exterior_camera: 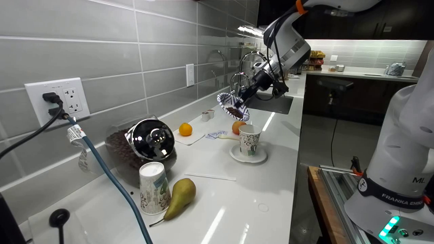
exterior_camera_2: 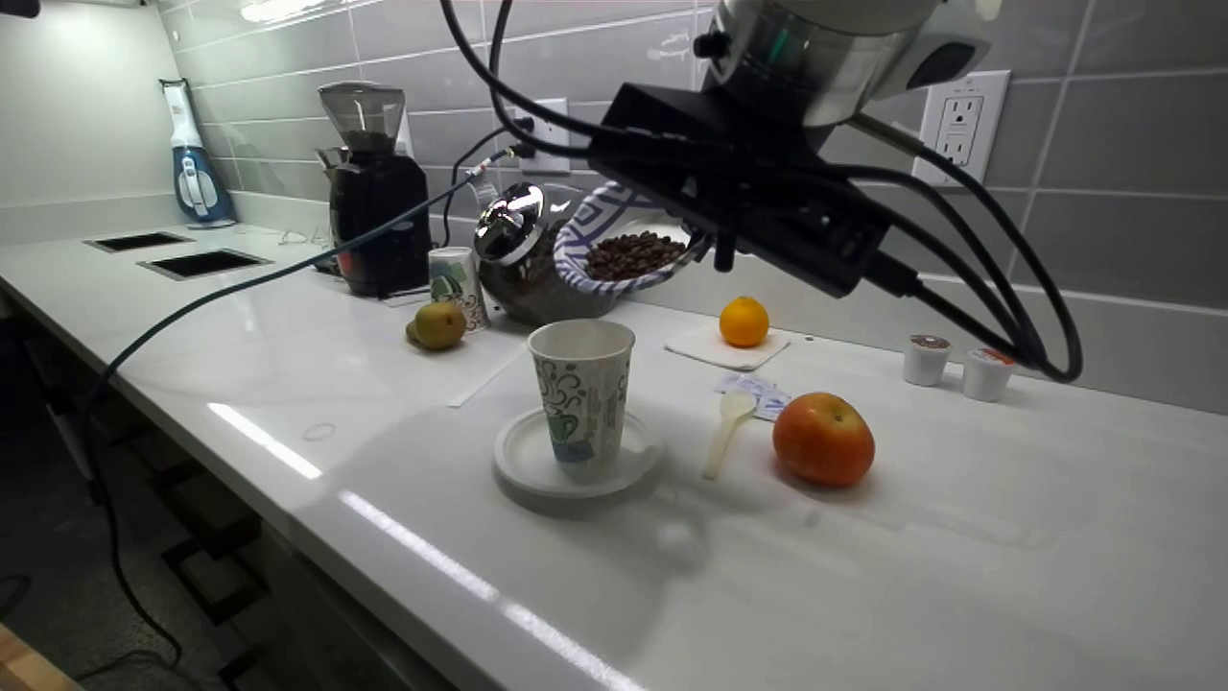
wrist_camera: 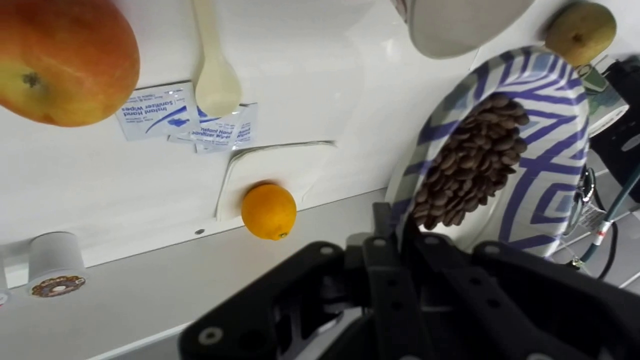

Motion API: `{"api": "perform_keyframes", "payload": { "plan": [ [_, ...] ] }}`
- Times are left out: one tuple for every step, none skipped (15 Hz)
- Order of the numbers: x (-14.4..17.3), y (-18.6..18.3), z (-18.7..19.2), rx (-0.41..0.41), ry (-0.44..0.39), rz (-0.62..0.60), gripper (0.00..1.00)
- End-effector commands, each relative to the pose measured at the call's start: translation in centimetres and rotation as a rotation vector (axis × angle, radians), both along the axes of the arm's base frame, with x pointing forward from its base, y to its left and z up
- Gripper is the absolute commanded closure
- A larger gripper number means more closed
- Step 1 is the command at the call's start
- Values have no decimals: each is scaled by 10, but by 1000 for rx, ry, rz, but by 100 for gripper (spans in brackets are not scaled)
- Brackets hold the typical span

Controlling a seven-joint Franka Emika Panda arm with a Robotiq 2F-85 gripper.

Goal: Pour the contents in the bowl into the coffee cup.

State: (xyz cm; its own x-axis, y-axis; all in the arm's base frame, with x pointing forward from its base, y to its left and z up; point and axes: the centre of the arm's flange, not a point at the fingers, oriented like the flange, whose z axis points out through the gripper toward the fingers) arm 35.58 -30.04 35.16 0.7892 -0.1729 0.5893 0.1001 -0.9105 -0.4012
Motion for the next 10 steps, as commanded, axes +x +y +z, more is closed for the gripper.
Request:
{"api": "perform_keyframes", "payload": {
  "plan": [
    [2, 4, -2, -34, -18, 10, 98],
    [2, 5, -3, -50, -23, 15, 99],
    [2, 5, -4, -63, -30, 23, 99],
    [2, 6, -4, -75, -37, 30, 99],
    [2, 7, -4, -87, -45, 40, 99],
    [2, 8, -4, -99, -56, 49, 99],
    [2, 9, -4, -107, -67, 61, 99],
    [2, 10, -5, -116, -78, 76, 99],
    [1, 11, -5, -118, -90, 88, 99],
    [0, 12, -5, -126, -102, 96, 99]
  ]
}}
